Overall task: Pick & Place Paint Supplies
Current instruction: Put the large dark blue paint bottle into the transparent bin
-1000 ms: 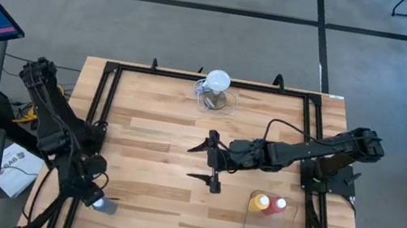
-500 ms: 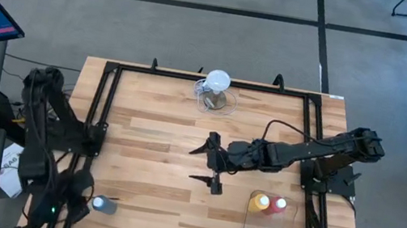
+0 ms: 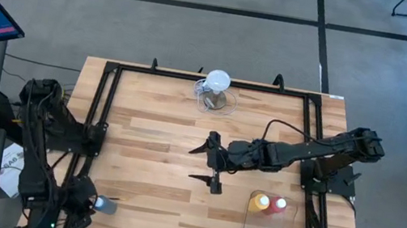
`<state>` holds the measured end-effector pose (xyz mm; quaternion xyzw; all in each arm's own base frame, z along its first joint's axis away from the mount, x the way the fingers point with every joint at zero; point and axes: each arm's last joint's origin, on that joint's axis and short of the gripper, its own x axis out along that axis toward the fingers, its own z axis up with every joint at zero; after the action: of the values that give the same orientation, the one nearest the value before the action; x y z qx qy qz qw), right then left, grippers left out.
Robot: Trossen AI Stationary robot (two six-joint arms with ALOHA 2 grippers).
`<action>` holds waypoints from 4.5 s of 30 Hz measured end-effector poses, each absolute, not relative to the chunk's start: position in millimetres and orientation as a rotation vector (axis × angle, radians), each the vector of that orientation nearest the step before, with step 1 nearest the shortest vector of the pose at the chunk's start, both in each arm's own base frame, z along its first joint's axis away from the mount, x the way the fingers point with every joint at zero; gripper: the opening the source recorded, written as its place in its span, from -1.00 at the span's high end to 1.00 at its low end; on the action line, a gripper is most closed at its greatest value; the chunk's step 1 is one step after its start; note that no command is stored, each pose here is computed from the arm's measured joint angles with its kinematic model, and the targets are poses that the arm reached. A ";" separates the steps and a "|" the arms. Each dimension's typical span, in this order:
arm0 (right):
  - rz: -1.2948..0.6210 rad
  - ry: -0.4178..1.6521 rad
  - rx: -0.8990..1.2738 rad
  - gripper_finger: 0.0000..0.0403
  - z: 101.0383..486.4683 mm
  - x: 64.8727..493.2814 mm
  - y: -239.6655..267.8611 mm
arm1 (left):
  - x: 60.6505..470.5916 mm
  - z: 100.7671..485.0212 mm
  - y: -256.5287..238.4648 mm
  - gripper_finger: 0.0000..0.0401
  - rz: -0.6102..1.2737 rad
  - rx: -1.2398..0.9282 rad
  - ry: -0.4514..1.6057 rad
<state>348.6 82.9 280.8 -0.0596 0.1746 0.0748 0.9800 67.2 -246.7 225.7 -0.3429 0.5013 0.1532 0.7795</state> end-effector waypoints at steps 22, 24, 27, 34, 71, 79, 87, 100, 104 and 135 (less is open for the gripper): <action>0.148 0.352 -0.112 -0.67 280.8 348.6 82.9 | 68.5 207.1 -242.9 -0.38 0.411 -0.739 1.037; 0.148 0.352 -0.112 -0.67 280.9 348.6 82.9 | 68.4 202.5 -241.6 -0.53 0.421 -0.727 1.036; 0.148 0.351 -0.112 -0.67 281.0 348.7 82.9 | 71.3 196.7 -239.0 -0.71 0.437 -0.720 1.033; 0.148 0.351 -0.112 -0.67 281.0 348.7 82.9 | 73.3 189.6 -233.9 -0.84 0.437 -0.701 0.963; 0.148 0.343 -0.111 -0.67 262.6 364.3 86.8 | 93.4 155.6 -246.0 0.38 0.385 -0.504 0.684; 0.148 0.346 -0.116 -0.67 227.6 393.2 93.7 | 93.7 156.0 -246.2 0.33 0.382 -0.508 0.676; 0.165 0.255 -0.068 -0.67 218.1 436.8 107.9 | 101.3 156.6 -247.0 0.36 0.364 -0.484 0.665; 0.212 0.297 -0.069 -0.67 228.2 442.2 124.4 | 145.8 160.8 -241.5 0.36 0.325 -0.343 0.613; 0.214 0.304 -0.057 -0.67 227.5 441.6 126.2 | 152.5 161.5 -239.7 0.36 0.325 -0.329 0.606; 0.307 0.251 0.036 -0.60 222.5 442.7 144.6 | 199.3 200.2 -221.3 0.35 0.224 -0.223 0.493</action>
<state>442.7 144.6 222.5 0.0180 0.1249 0.1523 0.9802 199.3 -221.3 200.2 -0.1099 0.2431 0.1103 0.9574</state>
